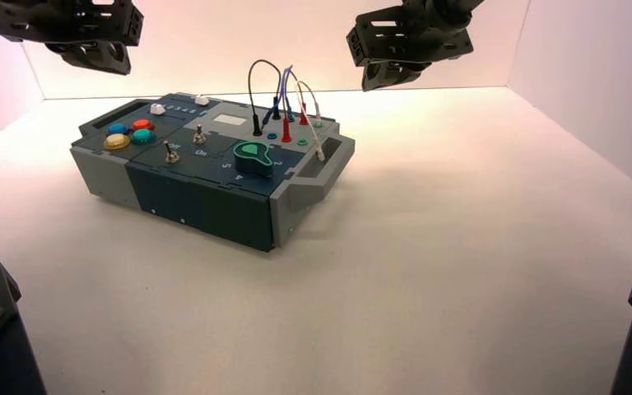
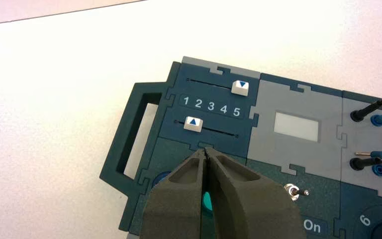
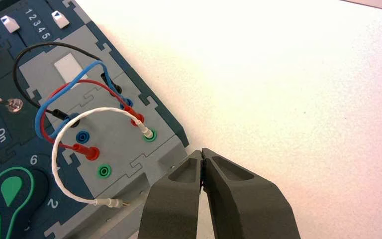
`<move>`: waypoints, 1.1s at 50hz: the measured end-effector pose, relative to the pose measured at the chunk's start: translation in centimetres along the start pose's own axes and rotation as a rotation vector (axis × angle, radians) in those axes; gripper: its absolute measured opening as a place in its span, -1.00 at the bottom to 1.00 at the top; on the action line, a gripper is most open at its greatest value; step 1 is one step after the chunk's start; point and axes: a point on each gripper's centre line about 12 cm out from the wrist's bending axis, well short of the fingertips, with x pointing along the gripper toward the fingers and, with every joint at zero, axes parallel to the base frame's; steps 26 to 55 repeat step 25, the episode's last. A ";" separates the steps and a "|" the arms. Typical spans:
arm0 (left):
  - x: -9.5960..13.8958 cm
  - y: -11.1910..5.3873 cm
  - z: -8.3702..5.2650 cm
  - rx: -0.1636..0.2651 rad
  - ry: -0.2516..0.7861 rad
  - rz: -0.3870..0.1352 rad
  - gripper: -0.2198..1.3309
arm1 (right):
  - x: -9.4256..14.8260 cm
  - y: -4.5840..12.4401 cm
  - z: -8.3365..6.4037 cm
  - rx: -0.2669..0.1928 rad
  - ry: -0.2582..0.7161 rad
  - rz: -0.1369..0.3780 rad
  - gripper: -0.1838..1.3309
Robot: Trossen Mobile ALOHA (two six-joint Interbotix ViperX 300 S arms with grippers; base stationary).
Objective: Push the green button with the left gripper.
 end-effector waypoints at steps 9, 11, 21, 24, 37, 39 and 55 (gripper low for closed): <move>0.0 0.0 -0.3 -0.002 0.000 0.002 -0.92 | 0.0 -0.1 0.0 0.000 0.000 -0.001 -0.94; 0.0 0.0 -0.3 -0.002 -0.001 0.003 -0.93 | 0.0 0.0 0.0 0.000 -0.002 0.000 -0.94; 0.0 0.0 -0.3 -0.001 -0.011 0.004 -0.92 | 0.0 0.0 0.0 -0.002 0.000 0.000 -0.94; 0.0 0.0 -0.3 -0.001 -0.011 0.004 -0.92 | 0.0 0.0 0.0 0.000 -0.002 0.000 -0.94; 0.0 -0.1 -0.3 0.000 -0.011 0.003 -0.92 | 0.0 0.0 0.0 0.000 -0.002 0.000 -0.94; 0.0 -0.1 -0.3 0.000 -0.011 0.003 -0.92 | 0.0 0.0 0.0 0.000 -0.002 0.000 -0.94; 0.0 -0.1 -0.3 0.000 -0.011 0.003 -0.92 | 0.0 0.0 0.0 0.000 -0.002 0.000 -0.94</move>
